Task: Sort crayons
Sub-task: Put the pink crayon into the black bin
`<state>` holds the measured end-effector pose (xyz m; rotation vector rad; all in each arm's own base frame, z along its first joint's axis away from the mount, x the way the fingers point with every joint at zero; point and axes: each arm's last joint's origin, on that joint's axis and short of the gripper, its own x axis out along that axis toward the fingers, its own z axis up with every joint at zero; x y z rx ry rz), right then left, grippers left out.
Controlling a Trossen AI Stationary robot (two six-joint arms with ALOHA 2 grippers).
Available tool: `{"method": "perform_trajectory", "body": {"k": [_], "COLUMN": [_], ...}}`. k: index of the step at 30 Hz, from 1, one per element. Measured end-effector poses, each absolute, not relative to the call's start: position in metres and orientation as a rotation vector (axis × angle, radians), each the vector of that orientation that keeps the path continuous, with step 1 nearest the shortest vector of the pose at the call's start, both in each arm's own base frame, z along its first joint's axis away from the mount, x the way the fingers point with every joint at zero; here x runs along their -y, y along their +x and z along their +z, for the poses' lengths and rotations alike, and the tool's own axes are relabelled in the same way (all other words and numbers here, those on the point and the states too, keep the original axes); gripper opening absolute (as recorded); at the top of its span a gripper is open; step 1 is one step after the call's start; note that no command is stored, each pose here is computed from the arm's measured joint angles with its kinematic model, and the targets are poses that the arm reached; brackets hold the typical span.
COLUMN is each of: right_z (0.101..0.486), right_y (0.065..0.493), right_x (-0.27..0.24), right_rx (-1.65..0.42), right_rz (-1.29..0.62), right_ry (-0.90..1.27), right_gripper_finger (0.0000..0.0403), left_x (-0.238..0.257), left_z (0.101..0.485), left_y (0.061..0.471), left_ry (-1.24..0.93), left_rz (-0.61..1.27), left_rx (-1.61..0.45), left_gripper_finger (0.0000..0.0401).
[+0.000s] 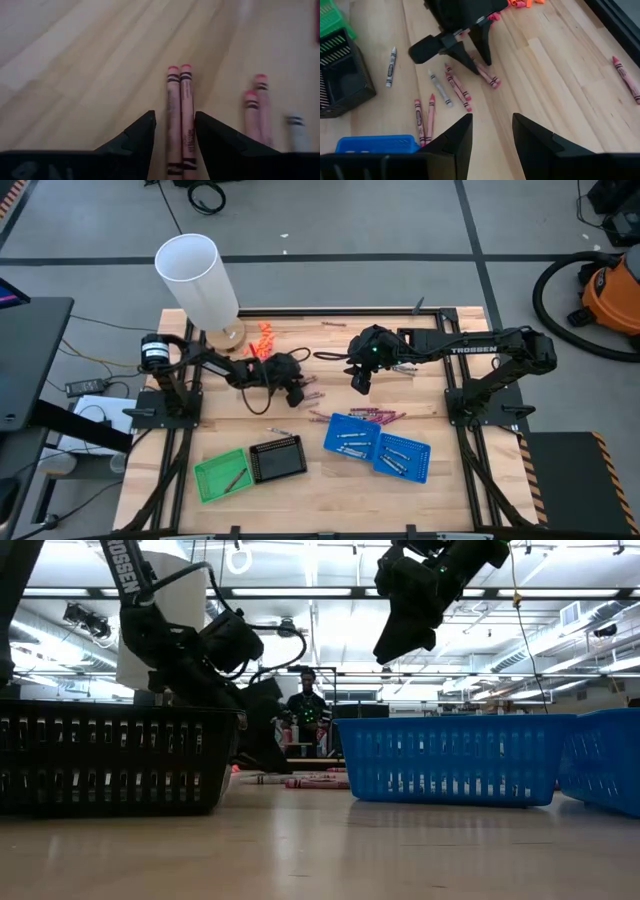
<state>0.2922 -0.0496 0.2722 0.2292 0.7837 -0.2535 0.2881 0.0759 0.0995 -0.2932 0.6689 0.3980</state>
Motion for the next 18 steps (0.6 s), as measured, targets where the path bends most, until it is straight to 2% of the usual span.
{"method": "perform_trajectory", "body": {"k": [7, 14, 18], "right_z": [0.2722, 0.2722, 0.2722], "right_y": [0.2922, 0.2924, 0.2924], "right_x": [0.0496, 0.0489, 0.0488], "right_rx": [-0.783, -0.782, -0.782], "right_rz": [-0.255, -0.254, -0.254], "right_ry": [0.234, 0.237, 0.236], "right_gripper_finger": [0.0146, 0.0146, 0.0147], "left_x": [-0.0802, -0.0733, -0.0710], "left_z": [0.0975, 0.0960, 0.0973], "left_y": [0.2848, 0.2851, 0.2868], "left_ry": [-0.299, -0.275, -0.310], "left_rz": [0.385, 0.379, 0.360], "left_rx": [-0.708, -0.732, -0.703], "left_gripper_finger": [0.0143, 0.0070, 0.0043]}}
